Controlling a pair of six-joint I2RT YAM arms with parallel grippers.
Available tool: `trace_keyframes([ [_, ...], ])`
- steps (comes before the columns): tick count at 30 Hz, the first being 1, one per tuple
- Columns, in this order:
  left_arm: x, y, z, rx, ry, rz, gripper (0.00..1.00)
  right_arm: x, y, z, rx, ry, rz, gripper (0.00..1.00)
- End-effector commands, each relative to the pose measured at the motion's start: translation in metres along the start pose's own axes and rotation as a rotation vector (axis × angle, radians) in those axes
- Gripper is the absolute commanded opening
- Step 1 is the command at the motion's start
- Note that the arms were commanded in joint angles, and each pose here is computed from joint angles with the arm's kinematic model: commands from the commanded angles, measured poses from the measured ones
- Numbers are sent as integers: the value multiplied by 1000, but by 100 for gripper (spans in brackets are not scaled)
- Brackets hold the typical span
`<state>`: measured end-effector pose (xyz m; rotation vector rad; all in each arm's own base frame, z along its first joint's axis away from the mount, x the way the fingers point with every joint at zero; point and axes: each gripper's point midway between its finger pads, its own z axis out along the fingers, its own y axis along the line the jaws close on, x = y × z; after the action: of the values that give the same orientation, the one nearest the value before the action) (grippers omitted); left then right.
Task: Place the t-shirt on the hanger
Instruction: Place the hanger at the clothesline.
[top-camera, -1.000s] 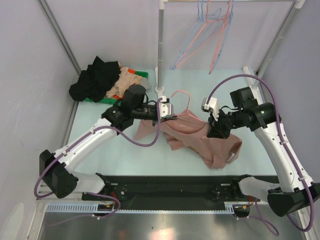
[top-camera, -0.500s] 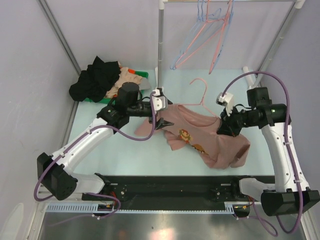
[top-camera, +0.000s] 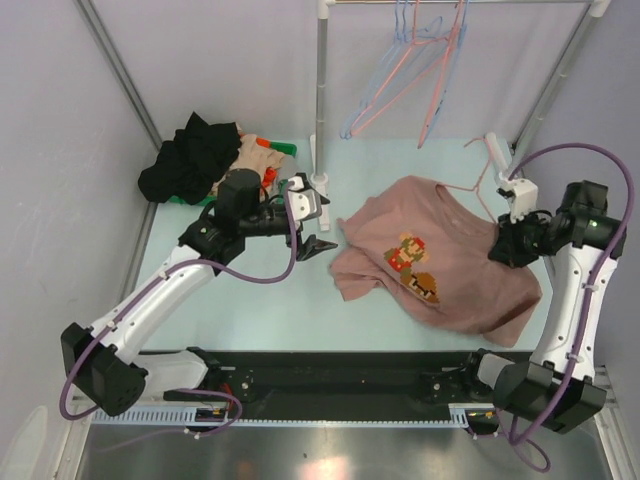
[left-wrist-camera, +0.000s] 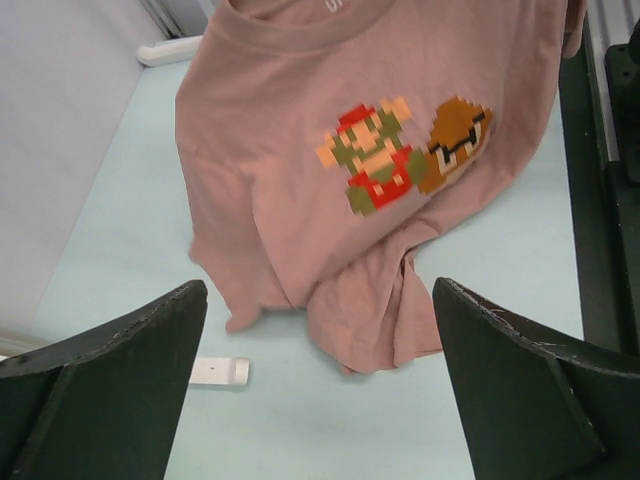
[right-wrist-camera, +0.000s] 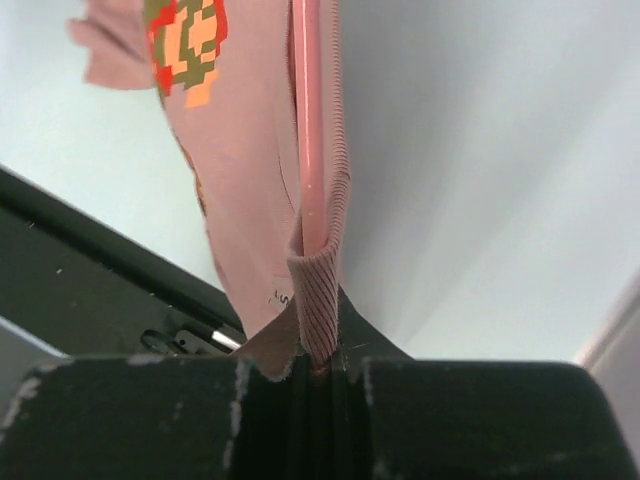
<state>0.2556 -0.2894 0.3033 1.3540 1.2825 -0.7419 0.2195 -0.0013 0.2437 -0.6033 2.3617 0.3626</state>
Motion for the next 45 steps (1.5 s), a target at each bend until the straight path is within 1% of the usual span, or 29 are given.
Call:
trace_keyframes([
  [1, -5, -4, -6, -10, -29, -13, 100, -9, -44, -16, 149, -51, 20, 0],
  [2, -5, -6, -7, -9, -33, -13, 100, -22, -53, -24, 192, -89, 42, 0],
  [3, -3, -7, -7, -5, -32, -18, 100, -37, -65, -29, 235, -135, 29, 0],
  [5, -1, -9, -7, -1, -28, -26, 100, -60, -81, -35, 278, -194, 40, 0],
  [6, -1, -9, -7, -4, -27, -27, 100, -85, -94, -51, 342, -266, 45, 0],
  [8, 0, -10, -8, -6, -28, -33, 100, -103, -114, -52, 365, -299, 72, 0],
  [9, -2, -10, -9, -12, -33, -29, 100, -124, -124, -65, 407, -360, 76, 0],
  [11, -1, -11, -10, -13, -36, -35, 100, -140, -142, -66, 431, -391, 102, 0],
  [12, 0, -12, -10, -13, -37, -40, 100, -152, -149, -70, 445, -427, 124, 0],
  [13, 2, -13, -11, -15, -36, -43, 100, -169, -151, -82, 462, -470, 115, 0],
  [15, 2, -15, -11, -14, -39, -56, 100, -183, -171, -75, 455, -484, 151, 0],
  [16, 3, -16, -11, -14, -40, -60, 100, -200, -174, -87, 463, -534, 164, 0],
  [17, 3, -16, -11, -17, -42, -61, 100, -208, -180, -87, 473, -546, 168, 0],
  [18, 4, -17, -12, -17, -43, -71, 100, -213, -193, -77, 468, -541, 182, 0],
  [19, 6, -18, -11, -17, -42, -75, 100, -221, -195, -77, 468, -550, 171, 0],
  [20, 6, -19, -12, -17, -43, -76, 100, -243, -190, -88, 480, -592, 126, 0],
  [21, 6, -19, -12, -22, -43, -76, 100, -248, -195, -88, 499, -593, 125, 0],
  [22, 9, -20, -13, -23, -37, -82, 100, -252, -204, -78, 497, -585, 130, 0],
  [23, 7, -20, -14, -29, -40, -77, 100, -267, -202, -88, 519, -621, 108, 0],
  [25, 11, -22, -15, -30, -34, -81, 100, -273, -212, -77, 524, -614, 105, 0],
  [27, 12, -24, -17, -34, -33, -80, 100, -278, -216, -76, 552, -615, 95, 0],
  [35, 22, -29, -19, -37, -18, -94, 100, -262, -241, -35, 603, -494, 130, 0],
  [45, 25, -31, -22, -48, -12, -102, 100, -254, -263, -13, 629, -443, 122, 0],
])
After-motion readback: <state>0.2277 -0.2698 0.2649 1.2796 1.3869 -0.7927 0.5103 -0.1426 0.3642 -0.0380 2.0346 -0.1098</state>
